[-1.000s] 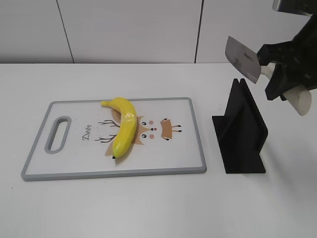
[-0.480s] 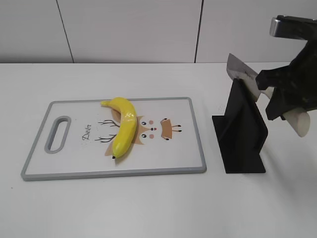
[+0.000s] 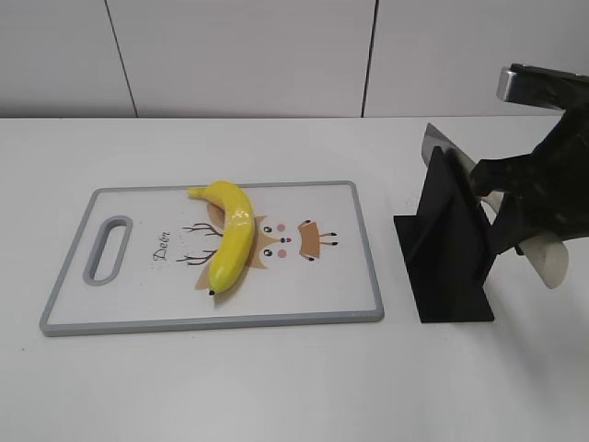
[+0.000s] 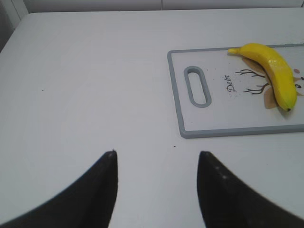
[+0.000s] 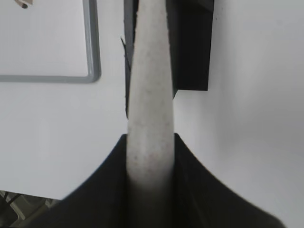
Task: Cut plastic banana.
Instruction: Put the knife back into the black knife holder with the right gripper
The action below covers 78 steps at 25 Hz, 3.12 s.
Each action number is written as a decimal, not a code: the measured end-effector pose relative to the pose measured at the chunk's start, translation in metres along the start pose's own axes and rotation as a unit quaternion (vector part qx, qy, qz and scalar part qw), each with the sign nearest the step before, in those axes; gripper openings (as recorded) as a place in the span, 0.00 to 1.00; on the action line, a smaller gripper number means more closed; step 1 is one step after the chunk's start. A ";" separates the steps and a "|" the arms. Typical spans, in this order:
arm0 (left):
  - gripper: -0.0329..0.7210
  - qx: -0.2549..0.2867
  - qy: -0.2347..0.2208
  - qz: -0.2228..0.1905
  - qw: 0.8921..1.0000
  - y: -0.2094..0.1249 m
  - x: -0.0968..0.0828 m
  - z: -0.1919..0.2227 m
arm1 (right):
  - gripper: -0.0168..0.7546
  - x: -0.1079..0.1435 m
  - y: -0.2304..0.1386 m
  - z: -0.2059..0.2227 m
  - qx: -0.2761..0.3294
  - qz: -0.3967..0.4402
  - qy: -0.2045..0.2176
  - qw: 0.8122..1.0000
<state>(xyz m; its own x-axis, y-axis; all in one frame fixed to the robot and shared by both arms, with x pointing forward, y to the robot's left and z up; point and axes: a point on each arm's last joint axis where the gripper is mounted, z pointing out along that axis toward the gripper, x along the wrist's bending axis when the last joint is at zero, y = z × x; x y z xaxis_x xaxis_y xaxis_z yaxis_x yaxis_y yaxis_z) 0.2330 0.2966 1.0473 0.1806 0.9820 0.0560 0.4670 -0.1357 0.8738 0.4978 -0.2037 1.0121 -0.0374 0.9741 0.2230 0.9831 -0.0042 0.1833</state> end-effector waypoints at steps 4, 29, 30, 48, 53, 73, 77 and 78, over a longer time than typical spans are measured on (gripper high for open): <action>0.70 0.000 0.000 0.000 1.000 0.000 0.000 0.000 | 0.24 0.000 -0.005 0.000 0.026 0.001 0.002 1.000; 0.68 0.000 0.000 0.000 1.000 0.000 0.000 0.000 | 0.87 0.010 -0.013 -0.047 -0.058 -0.055 0.048 0.996; 0.68 0.000 0.000 0.000 1.000 0.000 0.000 0.000 | 0.87 0.011 -0.018 -0.059 -0.079 -0.067 0.053 0.993; 0.68 0.000 0.000 0.000 1.000 0.000 0.000 0.000 | 0.78 -0.034 -0.178 -0.101 -0.259 -0.248 0.039 0.933; 0.68 0.000 0.000 0.000 1.000 0.000 0.000 0.000 | 0.78 -0.043 -0.208 -0.107 -0.330 -0.257 0.043 0.907; 0.68 0.000 0.000 0.000 1.000 0.000 0.000 0.000 | 0.77 -0.060 -0.247 -0.109 -0.400 -0.214 0.042 0.890; 0.68 0.000 0.000 0.000 1.000 0.000 0.000 0.000 | 0.77 -0.063 -0.242 -0.120 -0.444 -0.218 0.011 0.869; 0.68 0.000 0.000 0.000 1.000 0.000 0.000 0.000 | 0.77 -0.063 -0.240 -0.122 -0.457 -0.218 0.008 0.862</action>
<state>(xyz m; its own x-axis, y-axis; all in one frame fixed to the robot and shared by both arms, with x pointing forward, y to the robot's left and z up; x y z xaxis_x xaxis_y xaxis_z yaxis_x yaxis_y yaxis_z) 0.2329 0.2966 1.0473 0.1806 0.9820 0.0559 0.4664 -0.1355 0.8741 0.2419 -0.2913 1.0710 -0.3762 0.9254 -0.0463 0.3233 0.1780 0.9294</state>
